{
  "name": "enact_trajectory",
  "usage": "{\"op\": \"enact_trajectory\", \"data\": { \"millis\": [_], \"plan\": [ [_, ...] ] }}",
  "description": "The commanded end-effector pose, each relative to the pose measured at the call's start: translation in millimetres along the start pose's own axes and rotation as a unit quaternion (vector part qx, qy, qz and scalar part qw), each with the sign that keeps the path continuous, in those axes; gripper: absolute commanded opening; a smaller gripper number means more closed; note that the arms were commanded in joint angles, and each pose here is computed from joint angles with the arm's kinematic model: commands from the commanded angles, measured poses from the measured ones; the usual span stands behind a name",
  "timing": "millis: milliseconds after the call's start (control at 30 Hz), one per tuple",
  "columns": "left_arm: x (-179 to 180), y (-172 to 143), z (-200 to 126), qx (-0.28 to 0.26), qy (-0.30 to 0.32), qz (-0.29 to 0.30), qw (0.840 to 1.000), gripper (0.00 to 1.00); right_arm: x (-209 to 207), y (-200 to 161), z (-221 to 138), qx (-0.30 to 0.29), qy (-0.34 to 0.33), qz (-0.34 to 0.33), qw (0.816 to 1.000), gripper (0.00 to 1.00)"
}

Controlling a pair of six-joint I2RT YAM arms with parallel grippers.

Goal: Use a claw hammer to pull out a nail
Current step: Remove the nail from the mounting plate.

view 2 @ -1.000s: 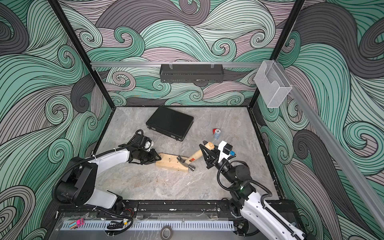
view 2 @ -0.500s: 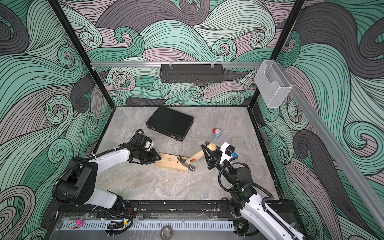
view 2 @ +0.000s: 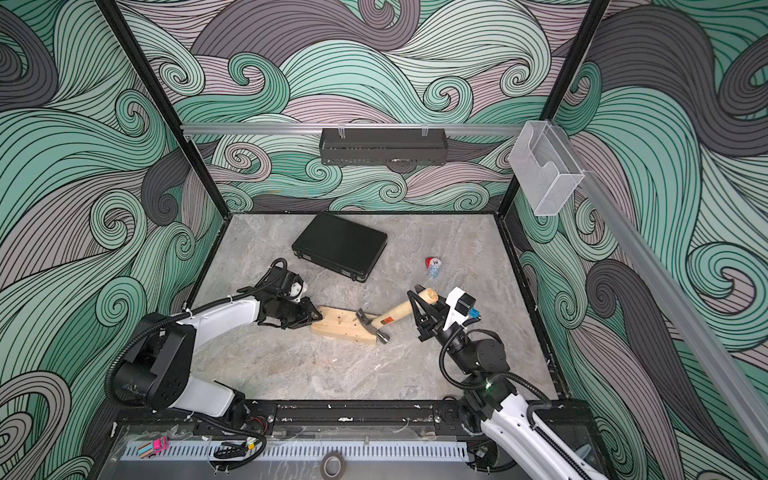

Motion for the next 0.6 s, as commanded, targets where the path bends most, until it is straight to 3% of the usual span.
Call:
{"op": "enact_trajectory", "data": {
  "millis": [0, 233, 567],
  "plan": [
    [66, -18, 10, 0.019, 0.157, -0.047, 0.986, 0.31, 4, -70, -10, 0.153, 0.012, 0.010, 0.988, 0.00],
    [51, -11, 0, 0.008, 0.139, -0.022, 0.990, 0.31, -9, -48, -9, 0.115, -0.033, 0.011, 0.993, 0.00],
    [21, -1, -19, -0.018, 0.088, 0.019, 0.996, 0.31, -4, -11, 7, 0.107, -0.007, -0.019, 0.994, 0.00]
  ]
}}
Point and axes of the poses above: each gripper's point midway between its finger pads, its own z axis out along the fingers, its own x axis along the line the jaws close on, y = z × x, the point moved 4 cm from there along -z, back along the fingers, and after that the axes turned 13 degrees about -z, right-handed, at the moved point
